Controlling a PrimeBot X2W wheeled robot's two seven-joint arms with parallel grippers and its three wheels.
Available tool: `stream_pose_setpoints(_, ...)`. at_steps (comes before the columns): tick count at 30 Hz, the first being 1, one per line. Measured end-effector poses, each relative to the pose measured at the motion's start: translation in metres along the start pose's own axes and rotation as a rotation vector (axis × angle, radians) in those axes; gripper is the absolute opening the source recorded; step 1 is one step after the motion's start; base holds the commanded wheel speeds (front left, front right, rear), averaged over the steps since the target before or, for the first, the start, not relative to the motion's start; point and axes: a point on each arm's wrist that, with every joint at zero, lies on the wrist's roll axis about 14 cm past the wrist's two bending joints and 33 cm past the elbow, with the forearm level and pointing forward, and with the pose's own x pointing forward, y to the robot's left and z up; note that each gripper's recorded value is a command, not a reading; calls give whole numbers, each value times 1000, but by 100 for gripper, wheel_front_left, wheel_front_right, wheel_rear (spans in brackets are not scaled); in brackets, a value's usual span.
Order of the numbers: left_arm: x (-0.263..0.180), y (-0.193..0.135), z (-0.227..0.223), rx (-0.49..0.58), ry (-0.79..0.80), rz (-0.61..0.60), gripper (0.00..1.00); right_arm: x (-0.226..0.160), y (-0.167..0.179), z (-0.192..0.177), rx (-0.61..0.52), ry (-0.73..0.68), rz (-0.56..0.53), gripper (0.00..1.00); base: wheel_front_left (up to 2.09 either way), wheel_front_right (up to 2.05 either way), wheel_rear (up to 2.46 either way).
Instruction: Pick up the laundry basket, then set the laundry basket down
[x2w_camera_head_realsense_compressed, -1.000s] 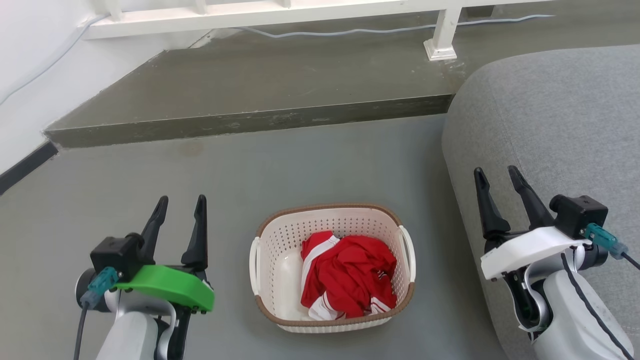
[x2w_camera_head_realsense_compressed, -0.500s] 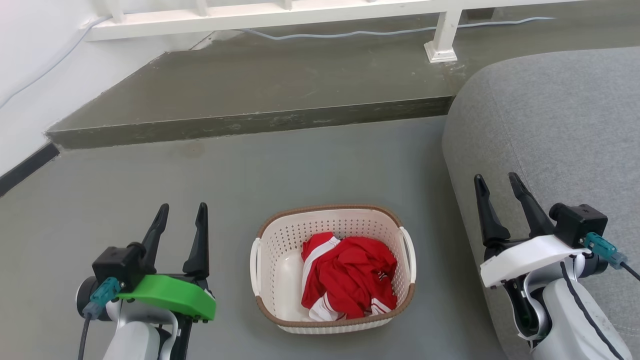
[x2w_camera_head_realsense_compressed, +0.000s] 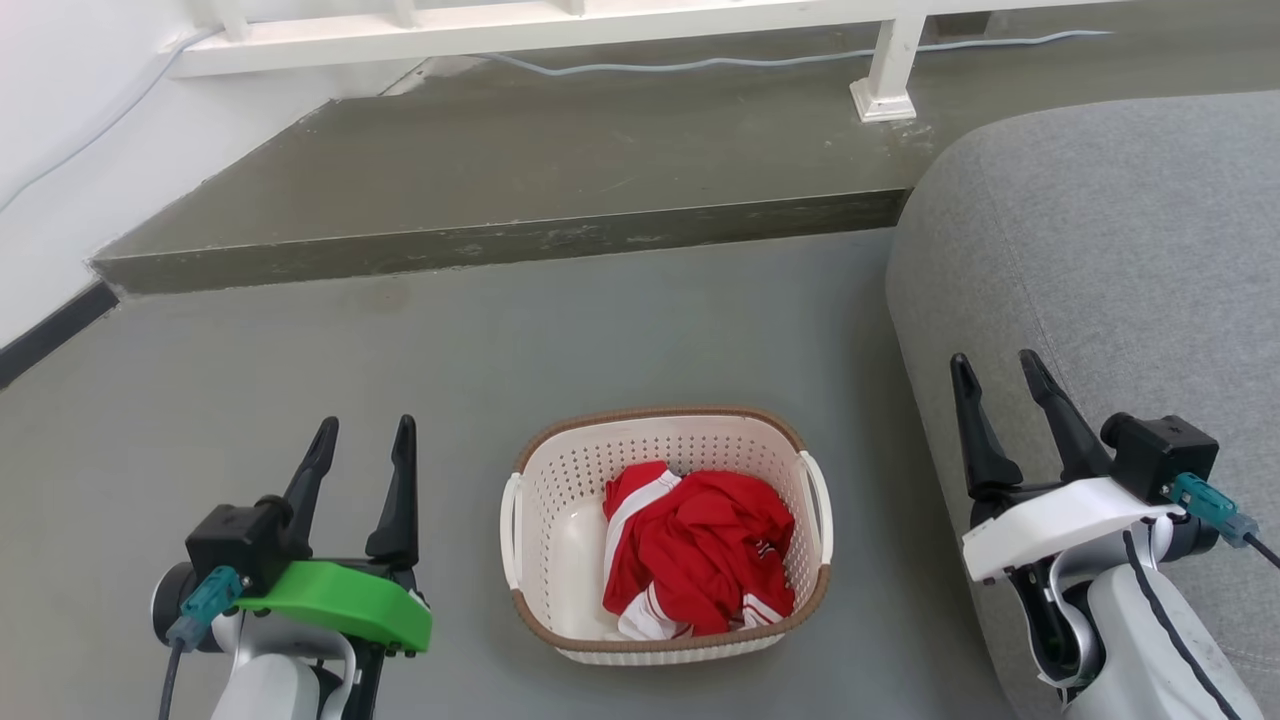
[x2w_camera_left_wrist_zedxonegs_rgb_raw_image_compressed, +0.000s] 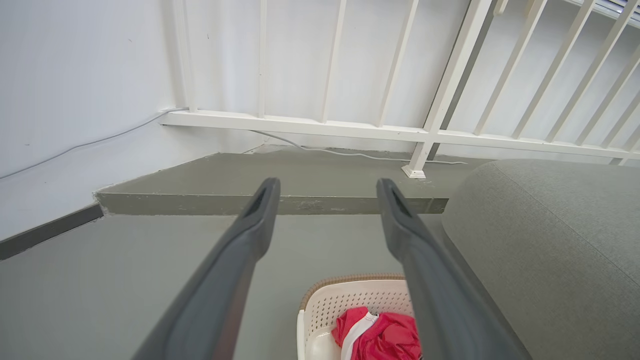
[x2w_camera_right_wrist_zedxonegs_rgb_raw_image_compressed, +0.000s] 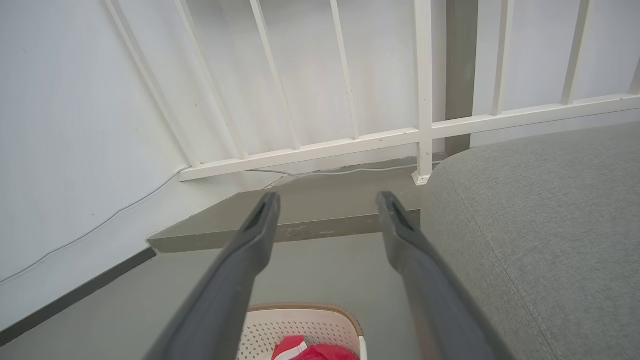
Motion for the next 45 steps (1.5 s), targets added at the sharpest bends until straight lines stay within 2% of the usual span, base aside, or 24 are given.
stream_pose_setpoints(3, -1, -1, -2, -6, 6, -6, 100, 0, -1, -1, 0, 2, -4, 100, 0, 0, 0)
stream_pose_setpoints(4, -3, -1, -7, -8, 20, -3, 0, -1, -2, -4, 1, 11, -7, 0, 0, 0, 0)
stream_pose_setpoints(9, -14, 2, -28, -23, 89, 17, 0, -14, -3, -27, 25, 82, -28, 0, 0, 0, 0)
stream_pose_setpoints(13, -15, 4, -28, -58, 91, 30, 0, -14, -6, -27, 54, 82, -44, 0, 0, 0, 0)
stream_pose_setpoints(27, -17, 20, -24, -248, 85, 110, 0, -15, -20, -27, 270, 97, -121, 0, 0, 0, 0)
stream_pose_setpoints(45, -21, 37, -21, -448, 82, 183, 0, -17, -33, -26, 486, 98, -182, 0, 0, 0, 0)
